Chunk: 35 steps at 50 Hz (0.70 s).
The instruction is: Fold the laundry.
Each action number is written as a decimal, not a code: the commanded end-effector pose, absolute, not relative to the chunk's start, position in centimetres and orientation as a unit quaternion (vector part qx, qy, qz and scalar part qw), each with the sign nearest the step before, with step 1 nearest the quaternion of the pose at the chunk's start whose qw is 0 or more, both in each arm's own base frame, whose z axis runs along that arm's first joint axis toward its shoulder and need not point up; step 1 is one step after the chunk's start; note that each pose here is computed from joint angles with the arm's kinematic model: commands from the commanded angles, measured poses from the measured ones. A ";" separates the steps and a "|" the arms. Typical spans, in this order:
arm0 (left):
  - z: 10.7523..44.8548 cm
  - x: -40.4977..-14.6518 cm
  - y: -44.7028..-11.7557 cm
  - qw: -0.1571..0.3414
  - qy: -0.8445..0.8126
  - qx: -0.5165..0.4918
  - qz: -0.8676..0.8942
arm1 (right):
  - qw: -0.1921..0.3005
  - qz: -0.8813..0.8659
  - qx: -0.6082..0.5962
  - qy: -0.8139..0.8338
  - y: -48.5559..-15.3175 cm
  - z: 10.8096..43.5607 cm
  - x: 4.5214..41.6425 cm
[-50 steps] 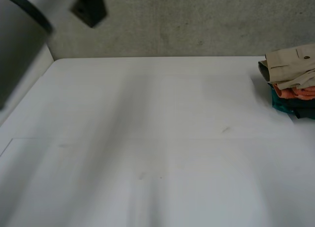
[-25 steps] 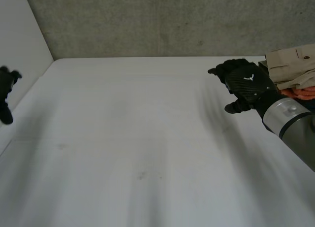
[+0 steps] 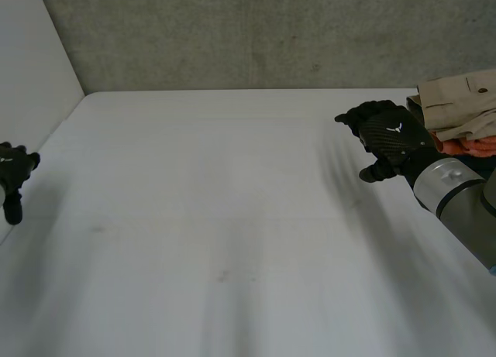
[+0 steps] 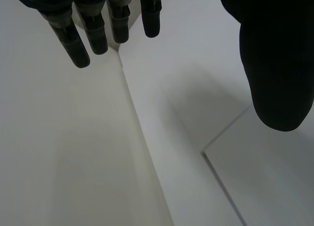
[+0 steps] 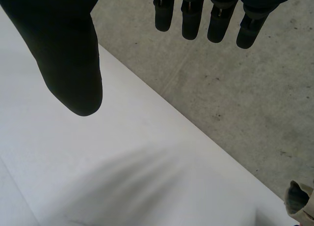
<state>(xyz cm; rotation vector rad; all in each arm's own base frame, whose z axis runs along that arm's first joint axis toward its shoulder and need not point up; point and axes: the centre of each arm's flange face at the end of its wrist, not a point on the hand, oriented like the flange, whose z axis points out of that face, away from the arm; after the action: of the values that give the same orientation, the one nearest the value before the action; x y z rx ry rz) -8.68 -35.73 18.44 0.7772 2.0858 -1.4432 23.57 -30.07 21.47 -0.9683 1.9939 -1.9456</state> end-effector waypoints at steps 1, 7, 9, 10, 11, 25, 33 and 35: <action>19.9 -12.1 -36.4 0.226 0.735 0.302 -0.564 | 0.091 -0.659 -0.322 0.673 -30.2 21.6 23.5; 21.8 -15.3 -36.6 0.184 0.709 0.285 -0.619 | 0.078 -0.660 -0.313 0.679 -30.3 21.6 23.2; 22.3 -15.6 -36.5 0.166 0.710 0.267 -0.630 | 0.080 -0.661 -0.309 0.680 -30.4 21.7 23.2; 22.6 -15.6 -36.5 0.162 0.710 0.261 -0.634 | 0.080 -0.661 -0.307 0.680 -30.4 21.7 23.2; 22.7 -15.7 -36.4 0.156 0.710 0.256 -0.637 | 0.080 -0.662 -0.307 0.679 -30.4 21.8 23.2; 29.6 -22.5 -33.3 0.065 0.633 0.258 -0.728 | 0.068 -0.678 -0.285 0.675 -31.2 23.1 22.9; 32.9 -26.5 -29.2 -0.086 0.615 0.209 -0.756 | 0.045 -0.696 -0.263 0.667 -31.5 24.6 22.4; 33.2 -26.7 -28.6 -0.110 0.617 0.197 -0.754 | 0.038 -0.702 -0.253 0.664 -31.5 25.3 22.2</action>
<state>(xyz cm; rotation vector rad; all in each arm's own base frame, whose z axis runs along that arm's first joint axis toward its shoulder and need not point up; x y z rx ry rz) -25.02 -31.03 31.77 0.7425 1.9586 -2.3842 22.58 -31.36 23.97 -0.8256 2.0366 -2.0906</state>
